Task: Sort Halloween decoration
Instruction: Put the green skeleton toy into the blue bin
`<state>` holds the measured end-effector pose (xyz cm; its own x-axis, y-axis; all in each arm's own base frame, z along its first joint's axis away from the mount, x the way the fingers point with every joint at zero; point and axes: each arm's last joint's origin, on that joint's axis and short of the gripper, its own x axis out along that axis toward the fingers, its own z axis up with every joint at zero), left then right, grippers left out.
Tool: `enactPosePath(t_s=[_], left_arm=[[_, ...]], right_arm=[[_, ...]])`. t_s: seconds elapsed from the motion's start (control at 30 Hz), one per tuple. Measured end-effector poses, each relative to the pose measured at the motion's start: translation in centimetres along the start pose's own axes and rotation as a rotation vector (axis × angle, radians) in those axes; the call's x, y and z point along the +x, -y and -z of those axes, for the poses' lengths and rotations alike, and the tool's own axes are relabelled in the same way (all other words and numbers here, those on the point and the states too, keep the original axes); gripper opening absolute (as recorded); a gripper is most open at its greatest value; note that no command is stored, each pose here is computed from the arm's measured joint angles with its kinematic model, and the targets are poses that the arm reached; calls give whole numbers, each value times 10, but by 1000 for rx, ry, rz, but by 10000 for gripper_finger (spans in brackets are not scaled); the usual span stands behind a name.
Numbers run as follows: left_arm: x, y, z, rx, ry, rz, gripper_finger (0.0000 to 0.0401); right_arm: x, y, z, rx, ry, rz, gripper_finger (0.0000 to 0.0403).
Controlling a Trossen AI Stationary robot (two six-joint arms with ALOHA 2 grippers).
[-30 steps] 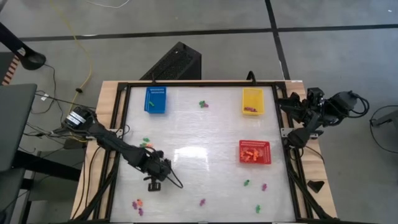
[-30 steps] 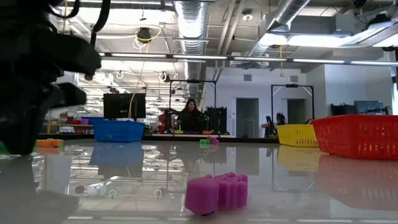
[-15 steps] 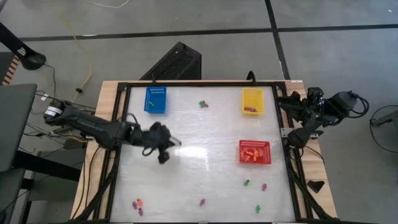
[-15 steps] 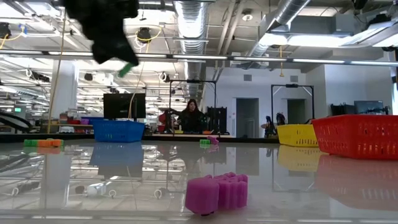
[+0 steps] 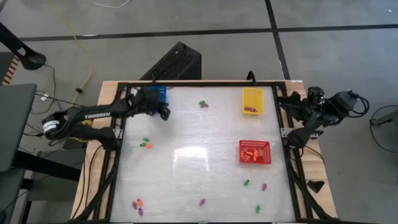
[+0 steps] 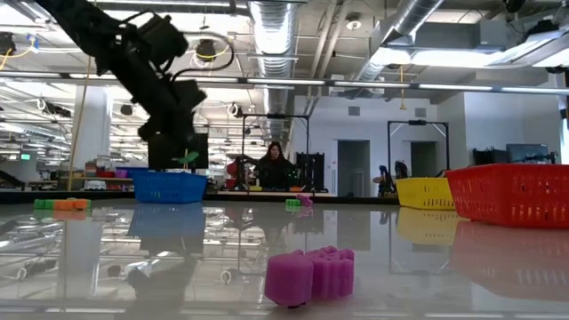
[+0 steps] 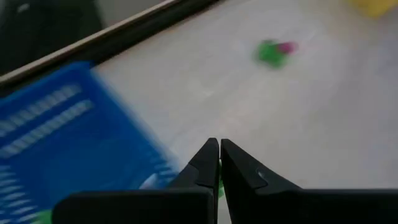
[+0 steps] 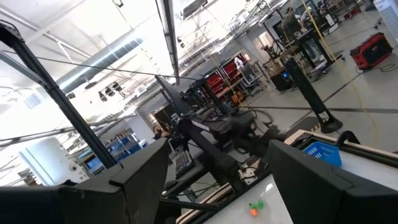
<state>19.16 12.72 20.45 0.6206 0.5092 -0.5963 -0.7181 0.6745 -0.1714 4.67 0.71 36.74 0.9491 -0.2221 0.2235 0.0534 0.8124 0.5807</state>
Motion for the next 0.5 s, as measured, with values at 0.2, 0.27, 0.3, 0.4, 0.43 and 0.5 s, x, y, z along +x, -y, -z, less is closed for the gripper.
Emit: enactPosePath(t_s=[0.2, 0.27, 0.3, 0.4, 0.43, 0.5], left_arm=[[10, -40, 2, -54, -93, -85, 0], [18, -47, 6, -81, -142, -58, 0], [22, -50, 9, -94, -165, -49, 0], [33, -57, 16, -138, -226, -59, 0], [36, -58, 18, -148, -241, -54, 0], [39, -59, 19, -161, -250, -19, 0]], right_arm=[[0, 0, 1, -16, -7, 3, 304], [0, 1, 1, -17, -12, 3, 304], [0, 1, 2, -7, -13, 3, 304], [0, 1, 2, 14, -15, 4, 304], [0, 1, 2, -9, -17, 6, 304], [3, -1, 4, -100, -21, 24, 304]])
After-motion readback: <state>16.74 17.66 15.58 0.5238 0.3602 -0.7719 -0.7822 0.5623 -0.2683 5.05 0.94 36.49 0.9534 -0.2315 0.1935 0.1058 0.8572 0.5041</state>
